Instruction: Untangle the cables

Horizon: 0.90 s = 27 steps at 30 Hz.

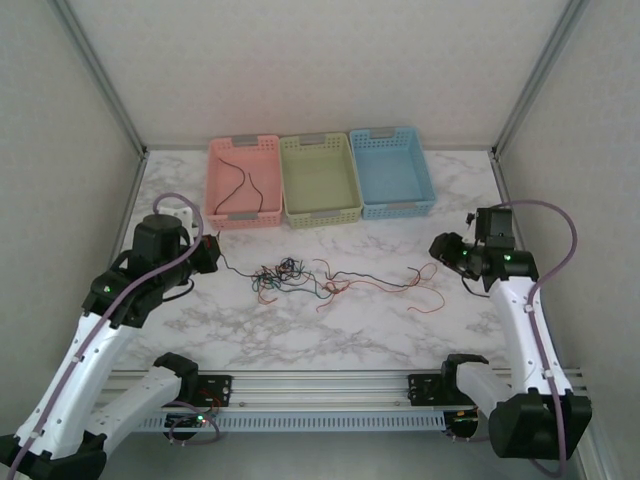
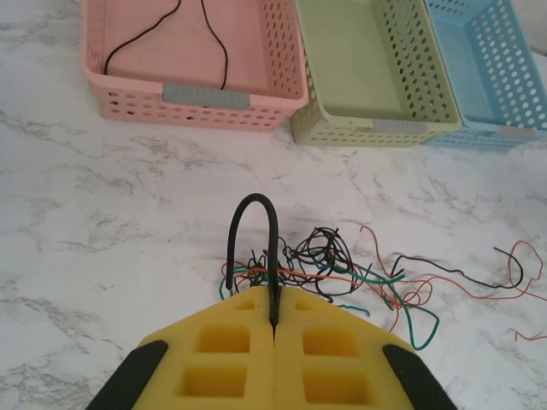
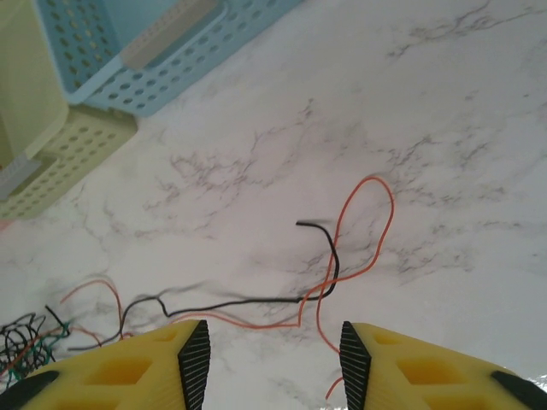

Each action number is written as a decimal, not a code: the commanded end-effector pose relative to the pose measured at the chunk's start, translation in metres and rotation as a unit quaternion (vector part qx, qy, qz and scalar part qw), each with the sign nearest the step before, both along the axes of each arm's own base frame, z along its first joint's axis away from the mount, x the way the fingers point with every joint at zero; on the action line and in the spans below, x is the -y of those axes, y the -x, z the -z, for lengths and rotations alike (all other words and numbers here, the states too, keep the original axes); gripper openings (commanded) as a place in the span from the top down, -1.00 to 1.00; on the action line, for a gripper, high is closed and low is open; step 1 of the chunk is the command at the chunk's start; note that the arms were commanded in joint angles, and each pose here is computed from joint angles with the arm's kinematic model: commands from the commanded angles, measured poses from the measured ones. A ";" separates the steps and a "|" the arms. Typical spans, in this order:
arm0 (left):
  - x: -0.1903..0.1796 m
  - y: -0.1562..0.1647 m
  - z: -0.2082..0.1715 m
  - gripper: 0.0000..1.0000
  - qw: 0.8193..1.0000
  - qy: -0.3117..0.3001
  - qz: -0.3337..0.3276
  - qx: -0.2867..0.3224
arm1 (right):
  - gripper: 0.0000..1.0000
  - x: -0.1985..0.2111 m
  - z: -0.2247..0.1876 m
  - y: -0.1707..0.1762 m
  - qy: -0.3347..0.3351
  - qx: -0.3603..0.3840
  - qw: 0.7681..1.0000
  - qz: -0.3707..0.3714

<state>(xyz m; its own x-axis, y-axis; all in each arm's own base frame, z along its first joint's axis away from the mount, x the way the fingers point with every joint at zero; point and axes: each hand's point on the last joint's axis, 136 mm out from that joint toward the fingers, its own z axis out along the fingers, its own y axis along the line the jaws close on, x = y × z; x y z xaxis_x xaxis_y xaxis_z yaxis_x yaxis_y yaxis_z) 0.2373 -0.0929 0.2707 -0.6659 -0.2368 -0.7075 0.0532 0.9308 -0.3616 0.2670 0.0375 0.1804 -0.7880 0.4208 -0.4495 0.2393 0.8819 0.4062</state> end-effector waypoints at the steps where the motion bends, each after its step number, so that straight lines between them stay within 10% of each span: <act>1: 0.000 -0.002 0.001 1.00 1.000 0.006 -0.002 0.003 | 0.11 -0.011 0.006 0.002 0.021 -0.023 0.999 -0.035; 27: -0.017 -0.002 0.005 1.00 0.999 -0.029 -0.034 0.009 | 0.23 -0.015 0.136 -0.055 0.161 -0.216 0.959 -0.090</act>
<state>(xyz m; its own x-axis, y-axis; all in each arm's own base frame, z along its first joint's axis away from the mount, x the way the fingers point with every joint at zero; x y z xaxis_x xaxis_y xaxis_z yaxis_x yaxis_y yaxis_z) 0.2406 -0.0822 0.2682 -0.6434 -0.2430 -0.7260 0.0102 0.9455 -0.3255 0.3196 0.0529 0.0483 -0.9735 0.1731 -0.1496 0.1709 0.9849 0.0272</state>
